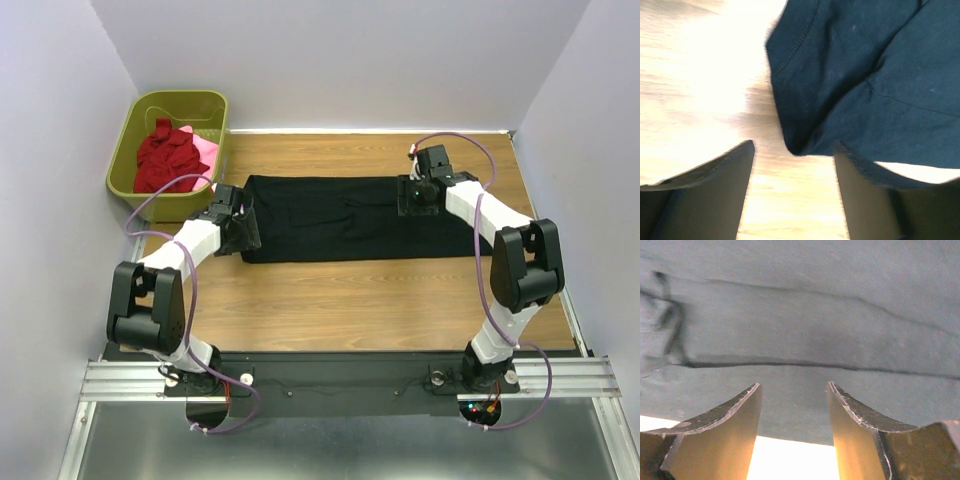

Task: Fold and stack the t-shirts
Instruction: Fold the tshirt

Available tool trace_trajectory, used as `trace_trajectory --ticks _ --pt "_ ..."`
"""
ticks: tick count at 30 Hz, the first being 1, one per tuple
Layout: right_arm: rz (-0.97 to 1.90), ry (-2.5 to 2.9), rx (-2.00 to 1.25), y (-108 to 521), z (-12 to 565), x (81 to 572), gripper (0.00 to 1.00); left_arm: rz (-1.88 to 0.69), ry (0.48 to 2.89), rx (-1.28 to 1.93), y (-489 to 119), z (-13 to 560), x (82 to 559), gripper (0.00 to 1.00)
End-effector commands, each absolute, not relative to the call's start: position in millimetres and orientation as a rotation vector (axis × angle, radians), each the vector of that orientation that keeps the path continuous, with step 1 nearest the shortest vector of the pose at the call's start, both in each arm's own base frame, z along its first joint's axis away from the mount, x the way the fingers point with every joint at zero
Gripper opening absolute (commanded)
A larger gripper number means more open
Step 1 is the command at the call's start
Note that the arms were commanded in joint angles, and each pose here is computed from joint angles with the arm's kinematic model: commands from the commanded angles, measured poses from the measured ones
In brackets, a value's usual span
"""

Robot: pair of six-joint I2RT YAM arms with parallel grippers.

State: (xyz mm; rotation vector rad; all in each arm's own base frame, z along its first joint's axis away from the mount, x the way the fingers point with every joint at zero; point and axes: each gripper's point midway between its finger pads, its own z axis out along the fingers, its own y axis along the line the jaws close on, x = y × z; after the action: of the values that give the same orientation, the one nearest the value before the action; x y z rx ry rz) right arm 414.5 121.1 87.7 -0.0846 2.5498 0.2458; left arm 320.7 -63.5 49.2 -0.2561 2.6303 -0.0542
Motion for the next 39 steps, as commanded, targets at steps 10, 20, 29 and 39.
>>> trace_trajectory --ticks 10,20,29,39 --pt "0.435 2.215 -0.747 292.0 143.4 435.3 0.67 -0.315 2.273 -0.168 -120.7 152.5 369.1 0.78" --pt "0.61 2.111 -0.987 397.4 114.8 439.8 0.59 -0.349 2.409 -0.208 -145.6 90.3 373.0 0.48" --pt "0.657 2.092 -1.066 432.9 86.9 436.7 0.55 -0.332 2.497 -0.328 -127.0 41.8 356.2 0.46" --pt "0.658 2.118 -1.109 448.6 57.1 426.4 0.54 -0.315 2.632 -0.383 -107.7 6.3 328.3 0.46"
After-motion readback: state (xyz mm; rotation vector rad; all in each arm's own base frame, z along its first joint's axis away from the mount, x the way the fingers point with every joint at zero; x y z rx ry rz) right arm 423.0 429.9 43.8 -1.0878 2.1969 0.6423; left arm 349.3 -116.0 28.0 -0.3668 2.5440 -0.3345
